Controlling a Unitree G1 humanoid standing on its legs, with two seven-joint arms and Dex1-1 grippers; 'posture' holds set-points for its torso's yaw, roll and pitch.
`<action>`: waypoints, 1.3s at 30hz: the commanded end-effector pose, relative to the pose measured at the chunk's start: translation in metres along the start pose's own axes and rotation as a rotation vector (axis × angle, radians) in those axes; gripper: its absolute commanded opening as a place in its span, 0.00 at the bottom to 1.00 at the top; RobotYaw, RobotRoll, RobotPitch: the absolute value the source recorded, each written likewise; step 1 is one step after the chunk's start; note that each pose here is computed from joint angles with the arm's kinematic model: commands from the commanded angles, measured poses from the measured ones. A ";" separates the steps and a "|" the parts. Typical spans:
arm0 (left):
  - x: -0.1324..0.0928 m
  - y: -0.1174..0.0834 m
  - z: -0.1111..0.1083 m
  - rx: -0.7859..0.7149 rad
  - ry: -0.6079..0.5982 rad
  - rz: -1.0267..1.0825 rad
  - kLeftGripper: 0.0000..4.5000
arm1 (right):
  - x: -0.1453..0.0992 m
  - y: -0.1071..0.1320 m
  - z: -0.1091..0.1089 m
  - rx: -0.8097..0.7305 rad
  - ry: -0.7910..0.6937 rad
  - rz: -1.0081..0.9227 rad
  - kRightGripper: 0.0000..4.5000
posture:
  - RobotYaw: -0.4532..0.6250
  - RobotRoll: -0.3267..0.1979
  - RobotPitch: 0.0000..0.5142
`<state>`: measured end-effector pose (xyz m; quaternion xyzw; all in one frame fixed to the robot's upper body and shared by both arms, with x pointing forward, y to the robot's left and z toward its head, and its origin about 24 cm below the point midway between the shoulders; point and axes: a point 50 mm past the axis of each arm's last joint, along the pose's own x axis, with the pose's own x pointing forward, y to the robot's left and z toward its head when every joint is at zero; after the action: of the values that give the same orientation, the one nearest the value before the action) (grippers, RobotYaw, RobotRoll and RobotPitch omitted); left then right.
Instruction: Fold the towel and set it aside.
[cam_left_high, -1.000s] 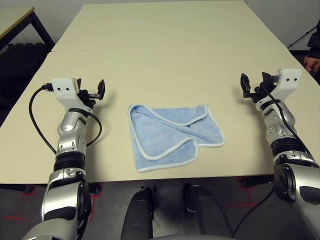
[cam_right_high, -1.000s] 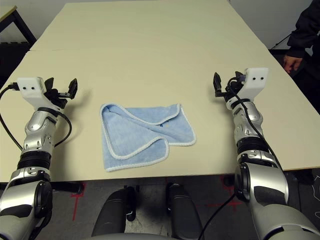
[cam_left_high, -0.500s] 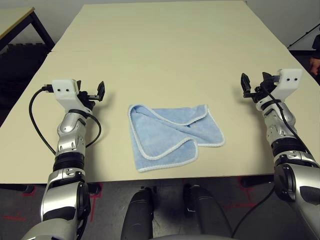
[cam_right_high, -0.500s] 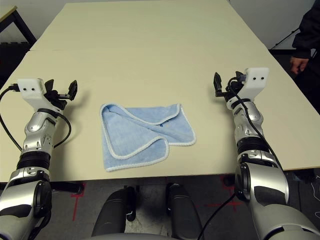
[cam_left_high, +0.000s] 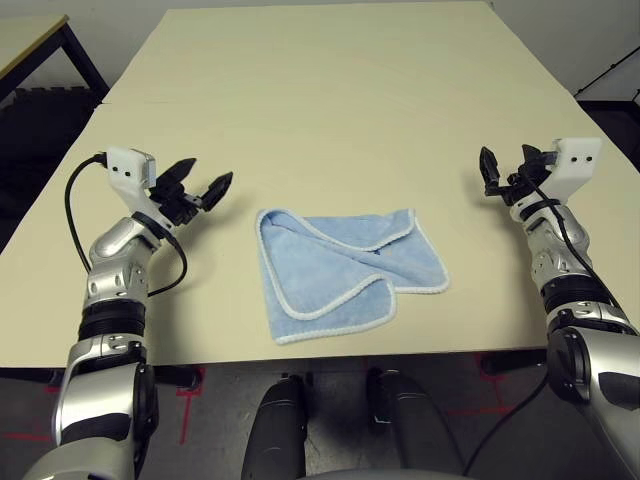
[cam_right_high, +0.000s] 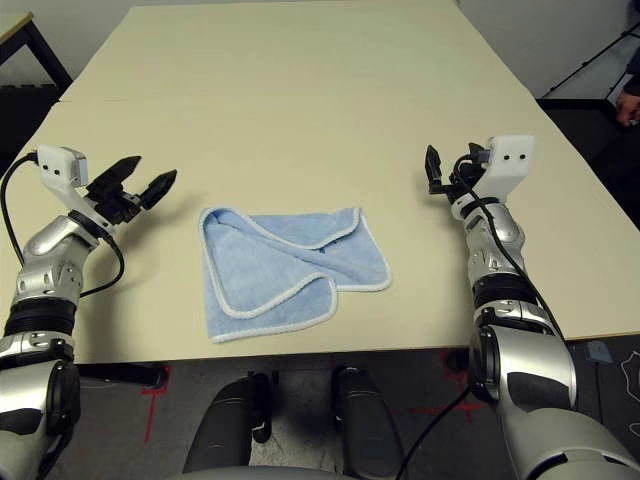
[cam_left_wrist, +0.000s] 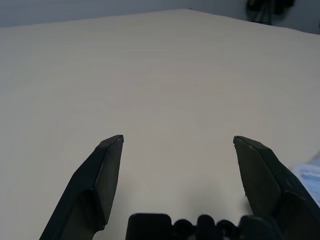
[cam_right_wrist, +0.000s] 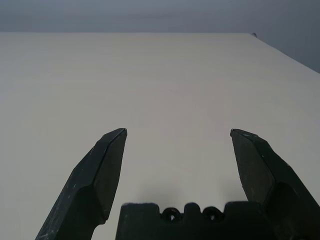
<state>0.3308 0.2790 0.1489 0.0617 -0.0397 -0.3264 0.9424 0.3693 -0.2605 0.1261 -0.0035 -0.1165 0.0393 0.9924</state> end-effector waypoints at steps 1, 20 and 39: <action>-0.003 -0.006 0.002 0.003 0.060 -0.139 0.99 | 0.002 0.000 0.001 0.002 0.011 0.011 1.00 | 0.42 0.62 0.33; -0.008 -0.022 0.004 0.181 0.156 -0.415 0.99 | 0.012 0.030 0.016 -0.179 0.068 0.447 1.00 | 0.42 0.62 0.33; -0.006 -0.026 0.005 0.195 0.143 -0.439 0.99 | 0.000 0.033 0.047 -0.606 0.051 1.106 1.00 | 0.44 0.62 0.33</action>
<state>0.3113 0.2638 0.1536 0.1834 0.0053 -0.5057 0.8430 0.3580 -0.2269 0.1718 -0.3230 -0.0800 0.4994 0.7999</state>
